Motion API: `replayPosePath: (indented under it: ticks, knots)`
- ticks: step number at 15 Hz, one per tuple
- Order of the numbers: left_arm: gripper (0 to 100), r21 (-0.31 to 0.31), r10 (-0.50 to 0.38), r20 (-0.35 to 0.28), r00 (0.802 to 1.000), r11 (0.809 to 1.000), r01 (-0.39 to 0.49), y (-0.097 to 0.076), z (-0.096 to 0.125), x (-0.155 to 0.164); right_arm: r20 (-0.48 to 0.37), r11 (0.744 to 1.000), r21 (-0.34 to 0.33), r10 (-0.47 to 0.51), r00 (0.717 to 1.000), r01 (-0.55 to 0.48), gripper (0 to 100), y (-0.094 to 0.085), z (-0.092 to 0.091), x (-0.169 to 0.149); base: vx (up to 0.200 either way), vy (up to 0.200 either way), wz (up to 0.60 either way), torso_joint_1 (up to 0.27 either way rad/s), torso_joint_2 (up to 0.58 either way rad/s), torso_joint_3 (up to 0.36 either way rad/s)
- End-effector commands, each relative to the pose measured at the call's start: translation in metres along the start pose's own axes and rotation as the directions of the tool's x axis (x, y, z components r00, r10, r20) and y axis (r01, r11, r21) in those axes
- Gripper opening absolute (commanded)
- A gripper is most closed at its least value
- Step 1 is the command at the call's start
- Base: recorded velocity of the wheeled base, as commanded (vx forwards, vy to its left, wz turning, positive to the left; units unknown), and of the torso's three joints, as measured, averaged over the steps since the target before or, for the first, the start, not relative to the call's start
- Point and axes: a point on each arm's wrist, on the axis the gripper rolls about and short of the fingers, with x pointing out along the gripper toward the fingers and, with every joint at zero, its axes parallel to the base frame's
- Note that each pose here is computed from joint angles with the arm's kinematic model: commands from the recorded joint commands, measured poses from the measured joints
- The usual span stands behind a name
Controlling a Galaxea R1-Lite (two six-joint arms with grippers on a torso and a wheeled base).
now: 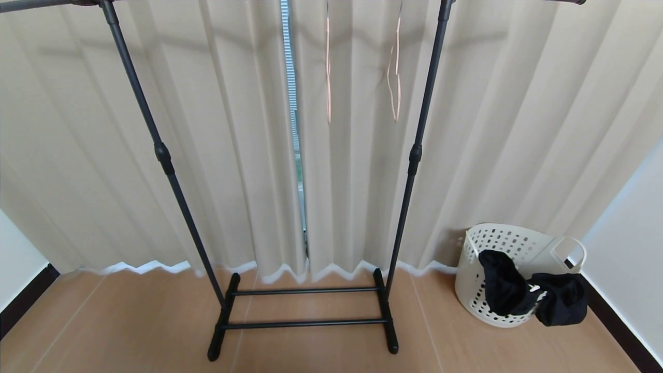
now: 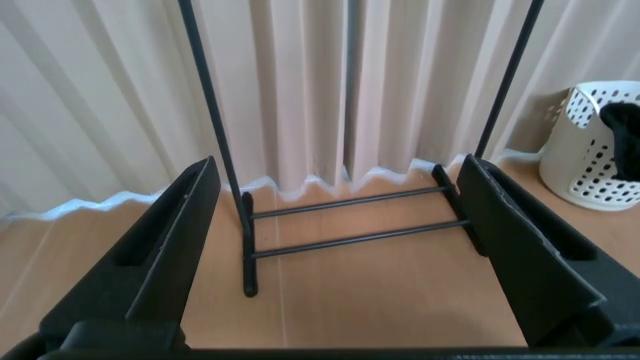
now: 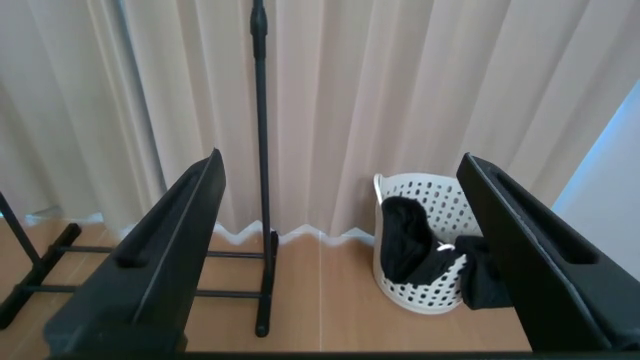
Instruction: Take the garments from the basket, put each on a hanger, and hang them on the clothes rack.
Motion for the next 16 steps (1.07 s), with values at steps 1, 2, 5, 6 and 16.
replayPosePath:
  ticks: [1, 2, 5, 6, 16]
  knots:
    - [100, -0.002, -0.001, -0.003, 1.0, 1.0, 0.001, 0.0, -0.0001, 0.0002, -0.001, 1.0, -0.001, 0.001, 1.0, -0.001, 100, 0.0, 0.0, 0.0001, 0.0, 0.0, 0.0, -0.134, 0.49, 0.344]
    - [100, -0.002, -0.001, -0.003, 1.0, 1.0, 0.001, 0.0, -0.0001, 0.0002, -0.001, 1.0, -0.001, 0.001, 1.0, -0.001, 100, 0.0, 0.0, 0.0001, 0.0, 0.0, 0.0, -0.129, 0.48, 0.359]
    - [100, 0.0, -0.001, -0.003, 1.0, 1.0, 0.001, 0.0, -0.0001, 0.0002, -0.001, 1.0, -0.001, 0.001, 1.0, -0.001, 100, 0.0, 0.0, 0.0001, 0.0, 0.0, 0.0, -0.059, 0.26, 0.193]
    - [100, 0.0, -0.001, -0.003, 1.0, 1.0, 0.001, 0.0, -0.0001, 0.0002, 0.0, 1.0, -0.001, 0.001, 1.0, -0.001, 100, 0.0, 0.0002, 0.0001, 0.0, 0.0, 0.0, -0.002, 0.08, 0.056]
    - [100, 0.0, -0.001, -0.003, 1.0, 1.0, 0.001, 0.0, -0.0001, 0.0002, 0.0, 1.0, 0.001, 0.001, 1.0, -0.001, 100, 0.0, 0.0002, 0.0001, 0.0, -0.04, -0.24, -0.001, 0.0, 0.003]
